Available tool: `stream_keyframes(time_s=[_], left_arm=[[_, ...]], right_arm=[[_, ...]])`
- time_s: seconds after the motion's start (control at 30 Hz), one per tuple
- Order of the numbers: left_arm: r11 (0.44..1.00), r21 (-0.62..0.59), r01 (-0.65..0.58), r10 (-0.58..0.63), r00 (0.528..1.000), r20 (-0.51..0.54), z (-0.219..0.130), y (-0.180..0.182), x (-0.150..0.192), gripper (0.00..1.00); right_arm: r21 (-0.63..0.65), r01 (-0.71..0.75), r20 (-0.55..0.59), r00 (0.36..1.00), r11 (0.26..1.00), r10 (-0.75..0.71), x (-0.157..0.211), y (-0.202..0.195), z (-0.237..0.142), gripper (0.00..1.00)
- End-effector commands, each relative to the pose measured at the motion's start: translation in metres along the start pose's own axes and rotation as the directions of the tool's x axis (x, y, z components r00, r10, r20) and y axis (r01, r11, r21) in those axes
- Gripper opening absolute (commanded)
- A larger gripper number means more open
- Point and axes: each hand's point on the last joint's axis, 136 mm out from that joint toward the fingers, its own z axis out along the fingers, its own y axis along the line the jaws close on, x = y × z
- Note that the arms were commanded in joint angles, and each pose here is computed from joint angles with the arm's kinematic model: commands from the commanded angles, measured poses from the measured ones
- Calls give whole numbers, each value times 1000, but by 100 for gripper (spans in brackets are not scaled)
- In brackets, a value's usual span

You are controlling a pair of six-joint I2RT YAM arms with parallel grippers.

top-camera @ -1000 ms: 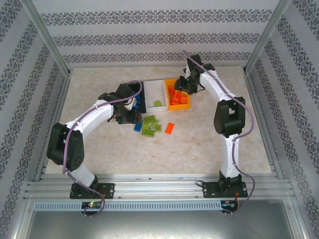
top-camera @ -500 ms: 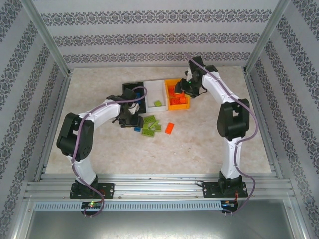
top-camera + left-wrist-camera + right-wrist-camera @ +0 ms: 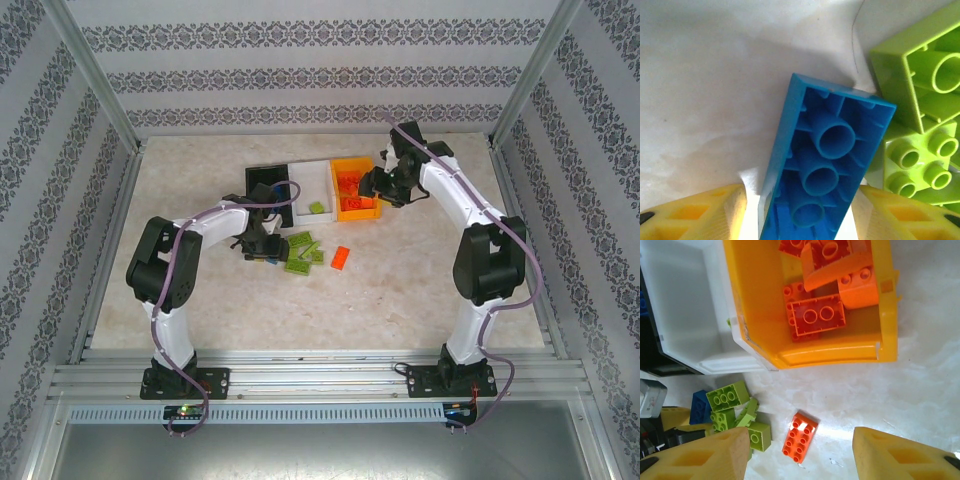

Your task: Sort the legos into containers by color

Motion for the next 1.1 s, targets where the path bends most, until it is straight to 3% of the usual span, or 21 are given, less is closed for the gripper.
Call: stream_keyframes(time_s=[0.0, 0.37, 0.83, 1.07], left_arm=[[999, -30, -15, 14, 999, -29, 20, 5, 4, 57], [999, -32, -11, 11, 1000, -19, 9, 4, 6, 36], [999, -35, 12, -10, 998, 57, -58, 8, 46, 35], [999, -43, 12, -5, 987, 161, -98, 9, 18, 35]], right_arm=[[-30, 10, 10, 1000, 1000, -10, 6, 8, -7, 58], [-34, 43, -12, 999, 998, -44, 22, 18, 1, 58], [-57, 40, -46, 998, 998, -43, 38, 24, 20, 58], [-59, -1, -91, 996, 998, -5, 53, 22, 37, 60]])
